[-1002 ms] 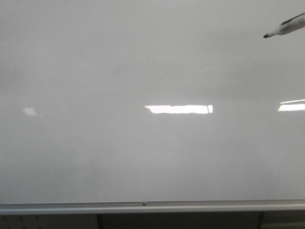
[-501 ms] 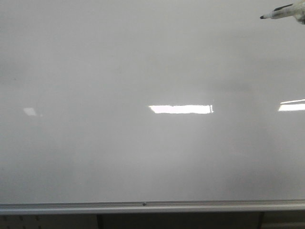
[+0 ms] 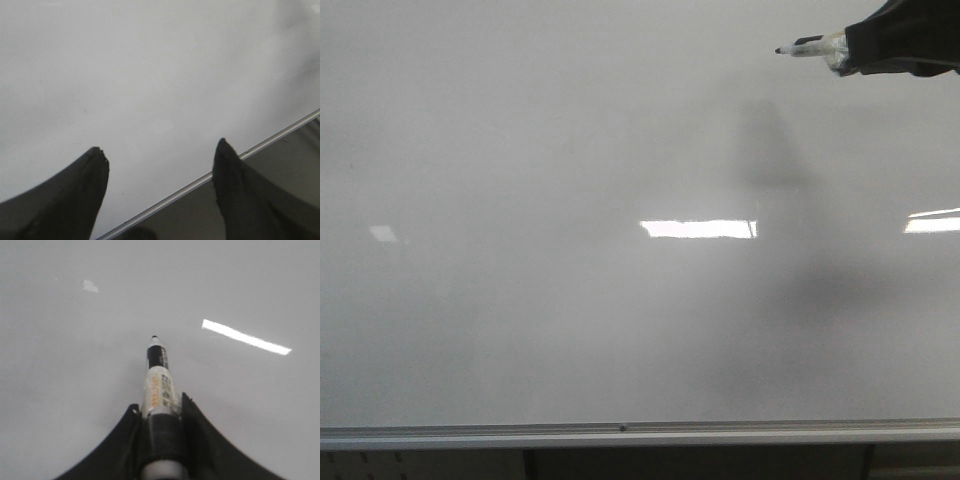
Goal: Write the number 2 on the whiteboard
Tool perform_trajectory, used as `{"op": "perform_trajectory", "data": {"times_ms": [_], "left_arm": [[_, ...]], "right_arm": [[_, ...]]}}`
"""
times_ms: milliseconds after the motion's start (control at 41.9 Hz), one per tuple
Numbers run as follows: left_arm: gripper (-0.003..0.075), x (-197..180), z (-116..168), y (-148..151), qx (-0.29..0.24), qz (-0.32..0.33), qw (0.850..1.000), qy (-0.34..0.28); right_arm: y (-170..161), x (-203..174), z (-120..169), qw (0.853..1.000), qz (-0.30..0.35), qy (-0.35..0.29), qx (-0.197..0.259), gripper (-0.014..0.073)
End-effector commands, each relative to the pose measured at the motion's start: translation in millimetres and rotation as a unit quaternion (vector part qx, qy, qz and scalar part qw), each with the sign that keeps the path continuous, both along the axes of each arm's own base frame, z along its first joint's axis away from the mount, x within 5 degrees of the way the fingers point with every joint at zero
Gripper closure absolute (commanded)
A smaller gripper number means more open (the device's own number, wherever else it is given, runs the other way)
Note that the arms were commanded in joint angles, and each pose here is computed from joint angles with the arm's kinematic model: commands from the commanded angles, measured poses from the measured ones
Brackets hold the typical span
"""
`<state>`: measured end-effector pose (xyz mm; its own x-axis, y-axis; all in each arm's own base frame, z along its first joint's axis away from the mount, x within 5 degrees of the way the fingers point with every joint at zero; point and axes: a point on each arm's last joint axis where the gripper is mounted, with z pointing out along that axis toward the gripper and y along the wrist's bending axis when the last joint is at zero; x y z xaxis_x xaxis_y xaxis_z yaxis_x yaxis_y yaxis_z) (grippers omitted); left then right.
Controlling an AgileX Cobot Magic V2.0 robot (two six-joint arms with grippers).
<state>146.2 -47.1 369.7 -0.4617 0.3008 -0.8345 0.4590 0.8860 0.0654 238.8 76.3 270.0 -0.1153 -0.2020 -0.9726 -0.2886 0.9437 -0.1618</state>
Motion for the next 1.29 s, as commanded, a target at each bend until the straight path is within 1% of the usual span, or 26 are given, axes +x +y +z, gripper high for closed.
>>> {"op": "perform_trajectory", "data": {"times_ms": [0, 286, 406, 549, 716, 811, 883, 954, 1050, 1217, 1265], "left_arm": [[0.0278, 2, 16, 0, -0.028, 0.011, 0.998, -0.049], [0.0278, 2, 16, 0, -0.028, 0.011, 0.998, -0.049], [0.0278, 2, 16, 0, -0.028, 0.011, 0.998, -0.049], [0.0278, 2, 16, 0, -0.028, 0.011, 0.998, -0.049], [0.0278, 2, 16, 0, -0.028, 0.011, 0.998, -0.049], [0.0278, 2, 16, 0, -0.028, 0.011, 0.998, -0.050], [0.0278, 2, 16, 0, -0.028, 0.011, 0.998, -0.048], [0.0278, 3, 15, -1, -0.028, 0.011, 0.998, -0.046], [0.0278, 3, 15, -1, -0.028, 0.011, 0.998, -0.046], [0.0278, 3, 15, -1, -0.028, 0.011, 0.998, -0.046], [0.0278, 3, 15, -1, -0.028, 0.011, 0.998, -0.046]], "right_arm": [[3, 11, 25, 0.997, -0.002, -0.075, 0.011, 0.0541], [11, 35, 26, 0.998, -0.002, -0.066, 0.006, 0.0541], [2, 42, 27, 0.999, -0.018, -0.050, 0.001, 0.0541], [-14, 45, 17, 0.999, -0.045, 0.023, -0.004, 0.0541], [-6, 40, -1, 0.993, -0.020, 0.111, -0.022, 0.0541], [7, 40, -9, 0.991, 0.001, 0.130, -0.030, 0.0541], [16, 40, -14, 0.991, 0.016, 0.132, -0.033, 0.0541], [18, 41, -17, 0.990, 0.018, 0.135, -0.035, 0.0541], [10, 42, -18, 0.989, 0.006, 0.146, -0.035, 0.0541], [-21, 45, -16, 0.985, -0.044, 0.165, -0.029, 0.0541], [-26, 44, -15, 0.984, -0.051, 0.167, -0.028, 0.0541]]}}
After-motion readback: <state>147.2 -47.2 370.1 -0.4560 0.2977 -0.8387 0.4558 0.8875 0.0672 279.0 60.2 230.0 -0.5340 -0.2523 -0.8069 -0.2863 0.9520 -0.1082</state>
